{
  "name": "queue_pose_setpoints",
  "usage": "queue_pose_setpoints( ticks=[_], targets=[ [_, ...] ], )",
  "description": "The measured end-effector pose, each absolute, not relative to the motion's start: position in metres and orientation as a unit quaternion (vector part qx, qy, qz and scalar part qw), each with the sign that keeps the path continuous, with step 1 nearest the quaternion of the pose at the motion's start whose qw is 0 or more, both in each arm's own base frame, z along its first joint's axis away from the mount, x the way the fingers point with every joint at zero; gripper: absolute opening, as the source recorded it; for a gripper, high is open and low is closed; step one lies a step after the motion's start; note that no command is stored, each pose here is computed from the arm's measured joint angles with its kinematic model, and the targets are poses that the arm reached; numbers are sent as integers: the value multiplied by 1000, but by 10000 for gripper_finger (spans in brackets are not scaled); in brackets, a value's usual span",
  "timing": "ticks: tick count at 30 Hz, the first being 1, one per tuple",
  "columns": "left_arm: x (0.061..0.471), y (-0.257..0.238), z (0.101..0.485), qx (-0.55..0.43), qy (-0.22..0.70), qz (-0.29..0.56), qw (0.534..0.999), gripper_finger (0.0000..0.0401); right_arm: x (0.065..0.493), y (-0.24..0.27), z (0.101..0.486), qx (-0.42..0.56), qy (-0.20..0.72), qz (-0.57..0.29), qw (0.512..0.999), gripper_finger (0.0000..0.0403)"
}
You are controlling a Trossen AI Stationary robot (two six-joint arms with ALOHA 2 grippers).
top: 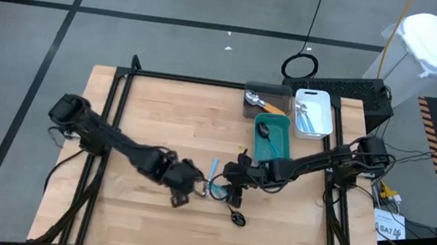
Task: Sort silverware by color (type)
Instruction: Put the blue spoon into the green bin
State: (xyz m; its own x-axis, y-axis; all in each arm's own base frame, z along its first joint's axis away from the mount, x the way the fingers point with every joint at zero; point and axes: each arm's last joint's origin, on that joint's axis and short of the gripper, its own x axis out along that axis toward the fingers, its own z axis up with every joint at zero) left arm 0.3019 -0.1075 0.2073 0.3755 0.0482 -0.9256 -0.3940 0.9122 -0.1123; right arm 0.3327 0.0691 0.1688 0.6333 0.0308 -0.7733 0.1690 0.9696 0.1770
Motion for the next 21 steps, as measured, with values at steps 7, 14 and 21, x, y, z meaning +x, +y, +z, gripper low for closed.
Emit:
queue_pose_setpoints(
  ticks=[7, 14, 21],
  targets=[
    [274, -145, 223, -165, 522, 140, 825, 127, 341, 75, 147, 112, 431, -33, 895, 176],
    [260, -167, 225, -206, 514, 142, 821, 127, 347, 76, 129, 82, 439, -22, 894, 174],
    [260, -172, 227, -229, 484, 163, 829, 127, 349, 76, 116, 51, 453, -12, 890, 168]
  ],
)
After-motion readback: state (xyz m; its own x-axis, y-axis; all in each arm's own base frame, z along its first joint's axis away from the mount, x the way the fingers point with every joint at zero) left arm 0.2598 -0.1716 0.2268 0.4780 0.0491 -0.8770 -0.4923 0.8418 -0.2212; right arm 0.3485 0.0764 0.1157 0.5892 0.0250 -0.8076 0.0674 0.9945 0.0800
